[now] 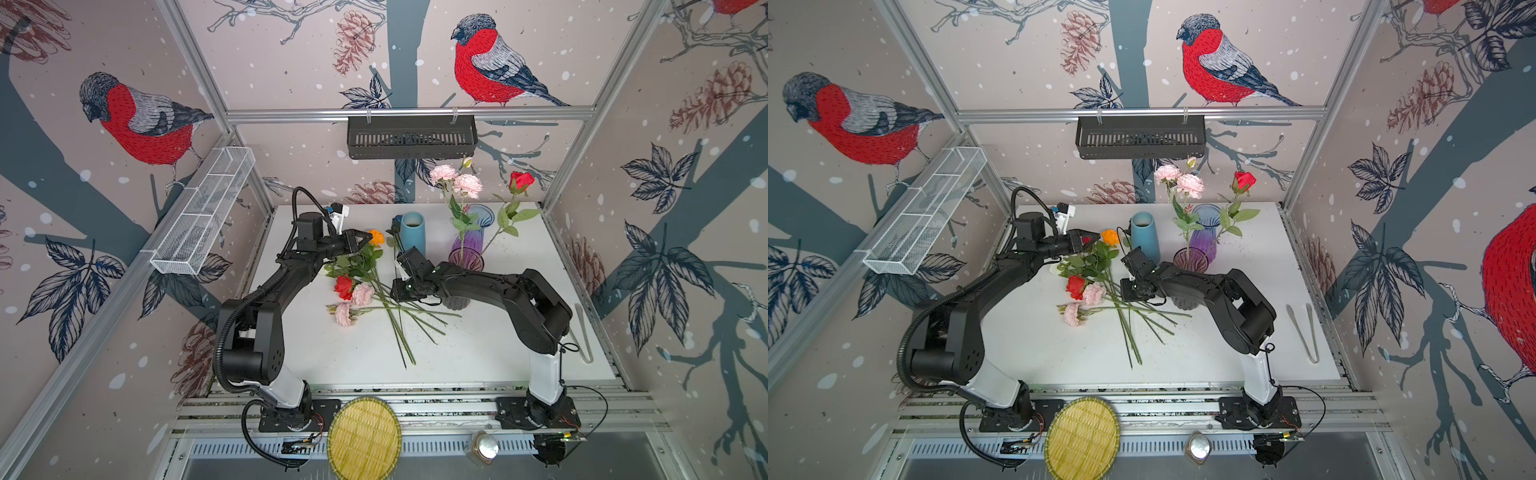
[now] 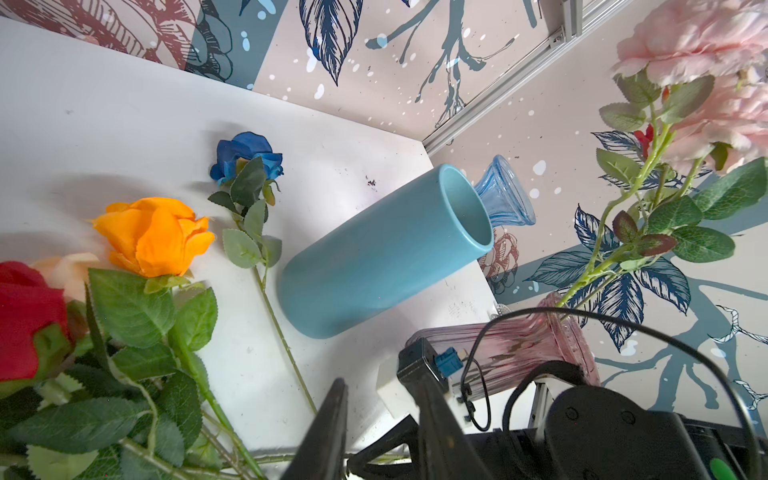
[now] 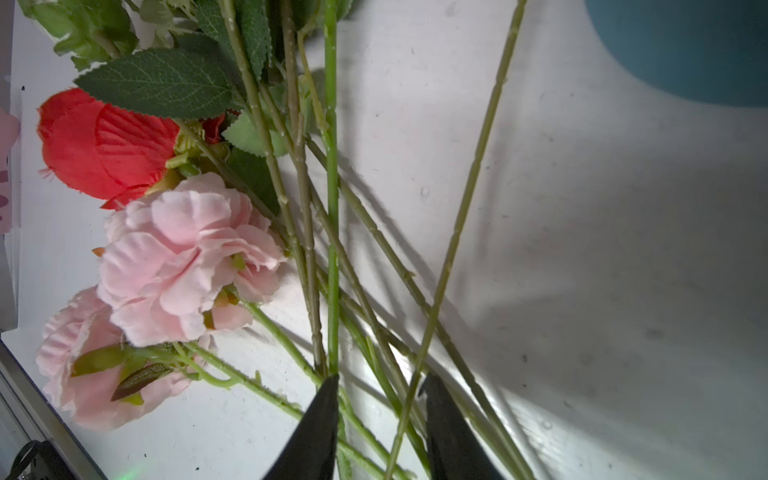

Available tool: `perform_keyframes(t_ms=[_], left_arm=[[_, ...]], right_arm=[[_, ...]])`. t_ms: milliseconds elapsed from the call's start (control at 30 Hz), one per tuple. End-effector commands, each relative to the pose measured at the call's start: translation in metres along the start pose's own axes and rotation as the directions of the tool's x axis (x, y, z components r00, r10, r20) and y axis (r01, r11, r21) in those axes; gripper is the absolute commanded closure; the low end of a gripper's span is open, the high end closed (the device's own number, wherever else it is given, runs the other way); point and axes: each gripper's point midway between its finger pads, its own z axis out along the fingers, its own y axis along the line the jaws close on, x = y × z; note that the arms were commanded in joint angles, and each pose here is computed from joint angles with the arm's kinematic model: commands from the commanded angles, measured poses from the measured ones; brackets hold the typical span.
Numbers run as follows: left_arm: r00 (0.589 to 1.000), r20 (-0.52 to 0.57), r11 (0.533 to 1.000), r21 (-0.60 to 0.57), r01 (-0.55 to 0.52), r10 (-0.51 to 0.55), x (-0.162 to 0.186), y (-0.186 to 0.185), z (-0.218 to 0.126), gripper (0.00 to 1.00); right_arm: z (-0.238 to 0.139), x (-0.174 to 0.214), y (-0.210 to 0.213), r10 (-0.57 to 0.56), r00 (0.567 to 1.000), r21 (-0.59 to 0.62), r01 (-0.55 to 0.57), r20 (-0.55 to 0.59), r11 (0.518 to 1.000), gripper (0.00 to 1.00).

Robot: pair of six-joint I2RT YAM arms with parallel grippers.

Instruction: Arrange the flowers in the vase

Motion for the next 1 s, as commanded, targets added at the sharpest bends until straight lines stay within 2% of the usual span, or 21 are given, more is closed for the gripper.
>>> perform_keyframes(t_ms=[0, 233, 500, 667, 800, 967], left_arm=[[0.999, 0.011, 0.999, 0.006, -0.037, 0.037, -0.004, -0.003, -0.001, 0.69], [1.000, 0.012, 1.000, 0.015, -0.019, 0.019, -0.002, -0.001, 0.001, 0.69], [1.000, 0.015, 0.998, 0.064, 0.010, -0.011, -0.001, -0.007, 0.004, 0.70], [1.000, 0.020, 0.996, 0.088, 0.019, -0.021, 0.000, -0.011, 0.004, 0.59], [0.999, 0.050, 0.988, 0.157, 0.007, -0.015, -0.007, -0.025, 0.002, 0.58], [0.998, 0.042, 0.966, 0.258, 0.028, -0.040, 0.001, -0.039, 0.003, 0.60]], right_arm=[[0.003, 0.002, -0.002, 0.026, 1.000, 0.005, -0.026, -0.004, 1.000, 0.67], [0.008, 0.008, -0.004, 0.026, 0.999, 0.014, -0.025, -0.021, 1.000, 0.68], [0.004, 0.007, -0.001, -0.003, 0.999, 0.001, 0.003, -0.032, 1.000, 0.95], [-0.024, -0.019, 0.006, -0.033, 0.999, 0.010, 0.033, 0.042, 0.999, 0.97], [-0.054, -0.043, 0.017, -0.048, 0.991, -0.001, 0.048, 0.122, 0.999, 0.97], [-0.091, -0.065, 0.038, -0.066, 0.974, -0.045, 0.078, 0.215, 0.996, 0.97]])
